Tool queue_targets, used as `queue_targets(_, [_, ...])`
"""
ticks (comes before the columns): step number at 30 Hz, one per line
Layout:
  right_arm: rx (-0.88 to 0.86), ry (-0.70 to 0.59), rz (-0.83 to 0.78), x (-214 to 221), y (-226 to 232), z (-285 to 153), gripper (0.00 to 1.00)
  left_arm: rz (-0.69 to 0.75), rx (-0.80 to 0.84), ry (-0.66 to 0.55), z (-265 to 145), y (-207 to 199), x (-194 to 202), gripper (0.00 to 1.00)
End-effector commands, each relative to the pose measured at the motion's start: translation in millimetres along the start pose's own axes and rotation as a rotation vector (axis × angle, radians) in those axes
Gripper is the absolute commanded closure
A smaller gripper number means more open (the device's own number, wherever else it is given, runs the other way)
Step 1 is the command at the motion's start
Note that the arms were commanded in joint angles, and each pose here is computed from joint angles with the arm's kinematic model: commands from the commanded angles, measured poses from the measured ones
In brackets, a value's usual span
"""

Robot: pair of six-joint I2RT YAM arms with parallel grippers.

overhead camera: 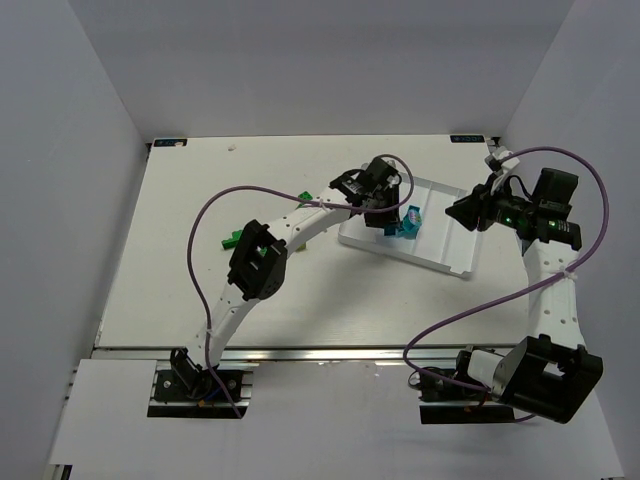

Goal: Sort the legos into containers by color

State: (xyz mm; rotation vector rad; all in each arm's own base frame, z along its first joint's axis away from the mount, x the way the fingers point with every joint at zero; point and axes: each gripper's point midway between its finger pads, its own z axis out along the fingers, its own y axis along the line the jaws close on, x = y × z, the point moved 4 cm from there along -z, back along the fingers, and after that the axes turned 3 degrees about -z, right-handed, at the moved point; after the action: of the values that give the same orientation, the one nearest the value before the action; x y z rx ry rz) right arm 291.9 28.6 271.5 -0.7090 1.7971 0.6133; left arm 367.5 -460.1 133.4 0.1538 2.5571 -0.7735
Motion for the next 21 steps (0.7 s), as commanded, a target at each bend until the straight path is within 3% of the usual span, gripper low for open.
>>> queue_targets(1, [-0.01,-0.016,-0.018,-5,2,-4,0.6,0.023,0.067,-0.005,-14,-13,-7,0.49])
queue_targets(2, [-0.01,-0.016,-0.018,-5,2,-4,0.54,0.023,0.073,0.0,-13,-13,-6,0.36])
queue_targets(5, [-0.02,-0.016,-0.012,-4,2,-3,0.45,0.026,0.099,0.001,-13,-17,-6,0.29])
queue_targets(9, [-0.029,-0.006,-0.006,1,3,-2,0.4,0.027,0.136,-0.027,-21,-26,-13,0.28])
queue_targets(14, [-0.096,-0.007,-0.087,3,13,-4,0.18,0.021,0.126,-0.081,-42,-26,-28,0.3])
queue_targets(16, [-0.173,-0.017,-0.109,9,27,-6,0.1,0.023,0.127,-0.124,-67,-21,-37,0.4])
queue_targets(17, [-0.247,-0.074,-0.214,7,37,-6,0.11,0.008,0.13,-0.149,-78,-11,-47,0.48])
queue_targets(18, [-0.31,-0.08,-0.176,22,52,-6,0.11,-0.01,0.118,-0.135,-73,8,-37,0.59])
queue_targets(19, [-0.343,-0.096,-0.199,28,60,-7,0.11,-0.022,0.166,-0.193,-109,5,-49,0.79])
queue_targets(20, [-0.375,-0.134,-0.299,31,65,-5,0.1,-0.056,0.175,-0.224,-123,22,-58,0.86])
queue_targets(21, [-0.4,-0.115,-0.282,39,70,-2,0.11,-0.066,0.213,-0.276,-136,27,-64,0.92])
